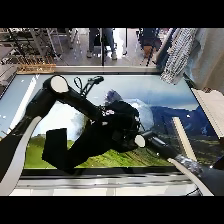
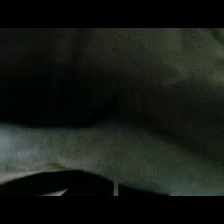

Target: Fold the clothes and pants, and hang the long-sleeved shirts on hangers.

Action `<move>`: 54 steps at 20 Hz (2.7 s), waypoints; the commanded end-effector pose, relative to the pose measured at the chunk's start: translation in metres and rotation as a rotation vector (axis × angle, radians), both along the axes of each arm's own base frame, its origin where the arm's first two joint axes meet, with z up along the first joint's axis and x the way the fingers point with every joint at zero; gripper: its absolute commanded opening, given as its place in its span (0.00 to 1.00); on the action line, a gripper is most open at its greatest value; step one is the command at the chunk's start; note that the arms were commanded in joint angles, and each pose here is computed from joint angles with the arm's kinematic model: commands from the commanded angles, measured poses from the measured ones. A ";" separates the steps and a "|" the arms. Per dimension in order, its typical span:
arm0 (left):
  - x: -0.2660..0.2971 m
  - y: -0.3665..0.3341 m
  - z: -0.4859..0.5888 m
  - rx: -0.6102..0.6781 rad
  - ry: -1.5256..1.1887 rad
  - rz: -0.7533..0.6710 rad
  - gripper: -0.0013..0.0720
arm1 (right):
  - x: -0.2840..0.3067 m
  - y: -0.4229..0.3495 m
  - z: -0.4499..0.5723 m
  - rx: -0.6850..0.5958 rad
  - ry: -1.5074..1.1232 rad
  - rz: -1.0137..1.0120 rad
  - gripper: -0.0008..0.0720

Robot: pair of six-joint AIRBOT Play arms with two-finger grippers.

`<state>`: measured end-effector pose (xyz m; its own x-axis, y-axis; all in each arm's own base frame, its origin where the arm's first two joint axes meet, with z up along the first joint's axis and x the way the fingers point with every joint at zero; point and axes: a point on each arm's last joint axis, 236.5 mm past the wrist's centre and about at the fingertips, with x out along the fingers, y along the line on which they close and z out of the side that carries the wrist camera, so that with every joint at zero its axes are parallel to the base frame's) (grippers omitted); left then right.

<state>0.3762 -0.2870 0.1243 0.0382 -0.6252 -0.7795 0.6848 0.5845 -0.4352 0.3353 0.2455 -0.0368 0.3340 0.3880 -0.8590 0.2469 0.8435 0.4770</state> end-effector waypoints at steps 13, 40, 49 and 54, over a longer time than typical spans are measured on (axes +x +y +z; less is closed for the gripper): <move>0.033 0.063 0.146 -0.197 -0.210 0.418 0.03 | -0.013 -0.035 0.330 -0.241 -0.514 0.574 0.06; -0.075 0.603 -0.149 0.477 0.065 1.581 0.65 | 0.064 0.024 0.188 -0.220 -0.433 0.670 0.06; -0.050 0.601 -0.138 0.440 -0.024 1.592 0.04 | 0.061 0.023 0.186 -0.216 -0.413 0.667 0.07; -0.034 0.594 -0.059 0.352 -0.226 1.624 0.04 | 0.056 0.029 0.188 -0.181 -0.408 0.671 0.07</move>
